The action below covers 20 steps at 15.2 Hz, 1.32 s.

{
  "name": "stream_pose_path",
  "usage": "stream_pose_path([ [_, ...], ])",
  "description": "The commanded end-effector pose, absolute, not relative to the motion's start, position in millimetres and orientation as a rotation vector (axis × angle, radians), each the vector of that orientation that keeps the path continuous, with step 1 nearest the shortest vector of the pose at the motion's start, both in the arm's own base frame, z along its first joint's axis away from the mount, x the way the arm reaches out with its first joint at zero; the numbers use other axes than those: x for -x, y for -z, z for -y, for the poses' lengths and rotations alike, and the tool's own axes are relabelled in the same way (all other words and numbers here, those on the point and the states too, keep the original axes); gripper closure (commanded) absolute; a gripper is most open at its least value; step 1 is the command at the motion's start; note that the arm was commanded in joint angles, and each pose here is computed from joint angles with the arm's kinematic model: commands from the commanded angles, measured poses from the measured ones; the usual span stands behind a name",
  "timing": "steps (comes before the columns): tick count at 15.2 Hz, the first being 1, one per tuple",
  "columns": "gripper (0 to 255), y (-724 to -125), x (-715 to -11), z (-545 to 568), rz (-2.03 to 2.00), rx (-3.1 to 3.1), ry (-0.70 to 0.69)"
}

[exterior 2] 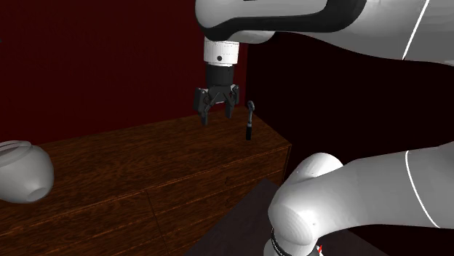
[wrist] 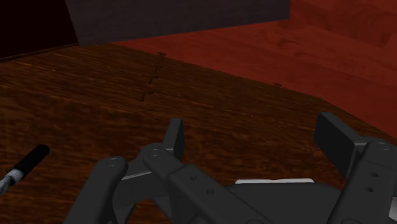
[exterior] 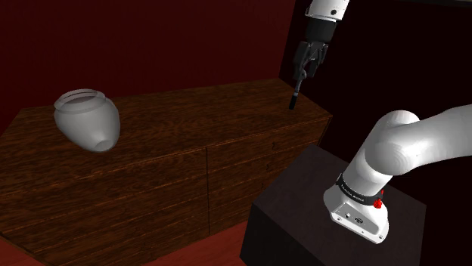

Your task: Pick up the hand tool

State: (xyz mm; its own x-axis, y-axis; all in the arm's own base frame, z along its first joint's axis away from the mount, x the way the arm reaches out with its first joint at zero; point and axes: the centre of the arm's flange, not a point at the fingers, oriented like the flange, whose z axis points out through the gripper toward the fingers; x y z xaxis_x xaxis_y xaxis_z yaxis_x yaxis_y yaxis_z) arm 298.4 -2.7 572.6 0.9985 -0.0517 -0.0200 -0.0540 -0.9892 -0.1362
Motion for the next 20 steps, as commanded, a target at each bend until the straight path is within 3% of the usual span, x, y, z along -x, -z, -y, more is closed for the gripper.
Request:
stream_pose_path([
  [1, 0, -573, -298, 3, -0.080, 3.003, -0.025],
  [20, 0, -463, -340, 169, -0.455, 3.092, 0.659],
])
